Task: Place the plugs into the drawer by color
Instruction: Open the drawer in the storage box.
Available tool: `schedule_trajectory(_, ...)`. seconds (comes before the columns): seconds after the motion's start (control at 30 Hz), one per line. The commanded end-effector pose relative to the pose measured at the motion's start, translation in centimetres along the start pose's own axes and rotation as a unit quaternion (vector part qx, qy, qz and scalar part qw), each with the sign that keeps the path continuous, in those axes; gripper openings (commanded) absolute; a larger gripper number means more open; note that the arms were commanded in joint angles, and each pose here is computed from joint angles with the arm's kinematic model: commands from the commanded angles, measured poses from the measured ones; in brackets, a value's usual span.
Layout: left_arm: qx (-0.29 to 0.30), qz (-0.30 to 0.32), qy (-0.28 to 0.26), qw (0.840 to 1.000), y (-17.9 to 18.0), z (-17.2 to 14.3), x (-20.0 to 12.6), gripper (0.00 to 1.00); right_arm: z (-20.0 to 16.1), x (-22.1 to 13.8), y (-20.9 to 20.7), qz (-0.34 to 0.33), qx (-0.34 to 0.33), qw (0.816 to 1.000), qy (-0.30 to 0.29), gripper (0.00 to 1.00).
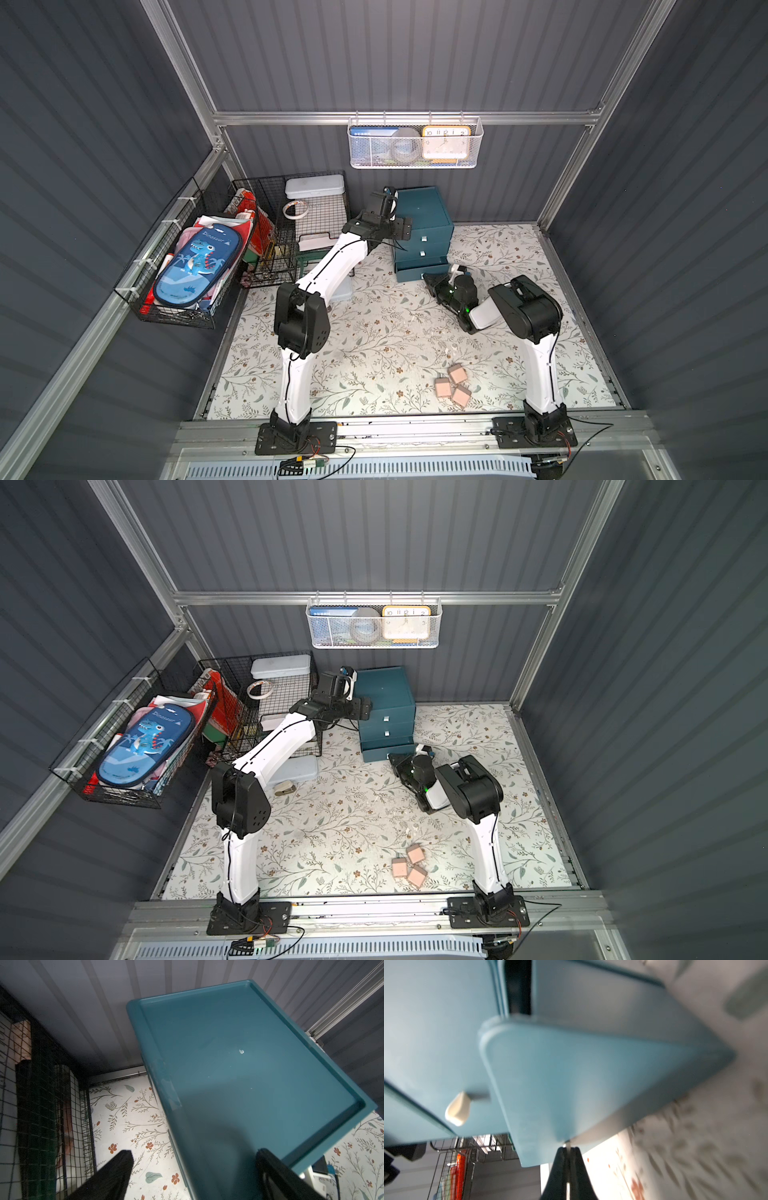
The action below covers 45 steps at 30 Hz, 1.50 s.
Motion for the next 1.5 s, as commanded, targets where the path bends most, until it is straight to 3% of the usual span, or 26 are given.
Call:
schedule_trajectory(0.0, 0.022, -0.031, 0.155, 0.987, -1.7, -9.4, 2.7, 0.97, -0.7, -1.5, -0.6, -0.020, -0.023, 1.000, 0.005, 0.00)
schedule_trajectory(0.37, 0.024, -0.026, 0.144, 0.989, -1.6, -8.7, 2.5, 0.97, -3.9, -5.8, -2.5, -0.092, -0.061, 0.993, 0.038, 0.00)
schedule_trajectory(0.7, 0.023, -0.028, 0.141, 0.989, -1.6, -8.6, 2.4, 0.97, -4.8, -7.3, -3.4, -0.112, -0.073, 0.990, 0.049, 0.00)
schedule_trajectory(1.47, 0.021, -0.031, 0.143, 0.989, -1.9, -8.8, 2.2, 0.97, -3.5, -5.2, -1.2, -0.113, -0.107, 0.987, 0.047, 0.12)
Point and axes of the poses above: each gripper's point midway between its finger pads, its own x axis out along the fingers, its own y axis along the line the jaws close on, z = x × y, the point moved 1 cm from there along -x, back along the fingers, and after that the axes turned 14 degrees about x, right-handed, at the moved point
